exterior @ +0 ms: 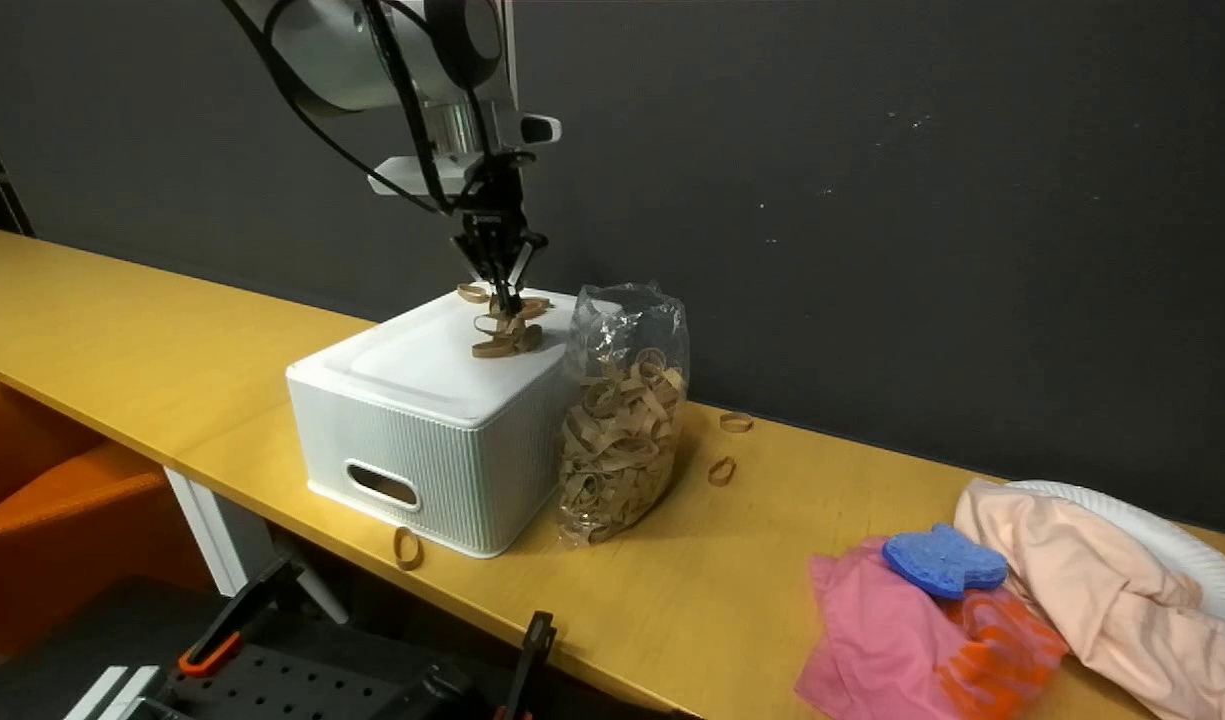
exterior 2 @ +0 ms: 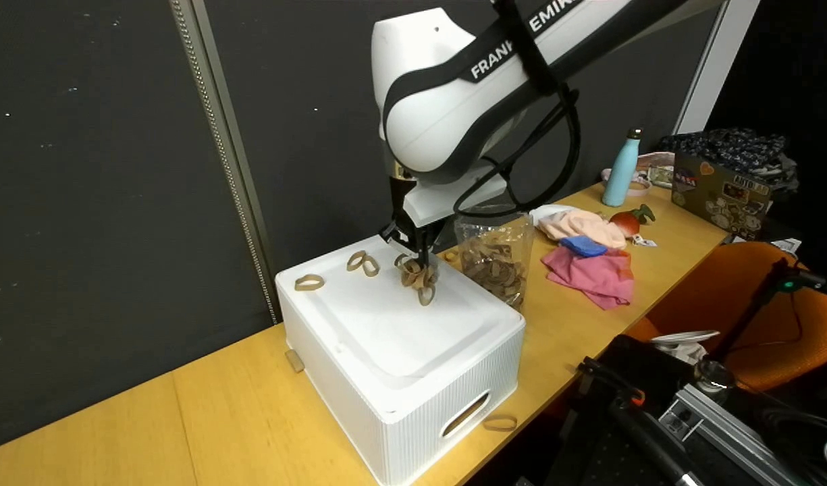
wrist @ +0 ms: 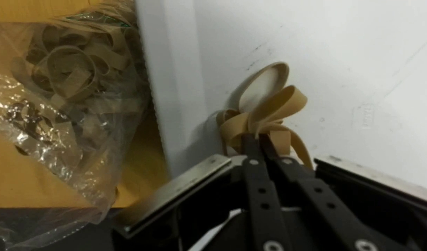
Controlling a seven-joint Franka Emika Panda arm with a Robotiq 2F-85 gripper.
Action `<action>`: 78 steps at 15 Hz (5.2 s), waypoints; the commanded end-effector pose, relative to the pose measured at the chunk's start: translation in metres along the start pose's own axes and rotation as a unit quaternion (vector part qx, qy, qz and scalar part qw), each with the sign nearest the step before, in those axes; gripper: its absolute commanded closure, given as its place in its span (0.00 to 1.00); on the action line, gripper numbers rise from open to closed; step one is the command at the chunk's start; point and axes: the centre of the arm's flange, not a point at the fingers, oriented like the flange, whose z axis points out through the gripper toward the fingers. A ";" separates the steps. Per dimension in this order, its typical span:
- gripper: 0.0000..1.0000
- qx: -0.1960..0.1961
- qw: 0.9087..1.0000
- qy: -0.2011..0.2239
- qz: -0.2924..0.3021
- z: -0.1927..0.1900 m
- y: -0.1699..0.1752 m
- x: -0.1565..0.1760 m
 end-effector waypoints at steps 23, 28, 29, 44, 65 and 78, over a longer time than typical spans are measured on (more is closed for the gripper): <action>0.77 -0.008 0.999 -0.014 0.030 0.048 0.026 -0.010; 1.00 -0.005 1.000 -0.003 0.031 0.037 0.026 -0.013; 1.00 -0.005 0.999 -0.002 0.032 0.033 0.027 -0.014; 0.99 -0.043 0.994 0.047 0.088 -0.090 0.110 -0.054; 0.99 -0.065 0.990 0.034 0.119 -0.045 0.153 0.002; 0.02 -0.055 0.991 0.047 0.115 -0.065 0.146 0.022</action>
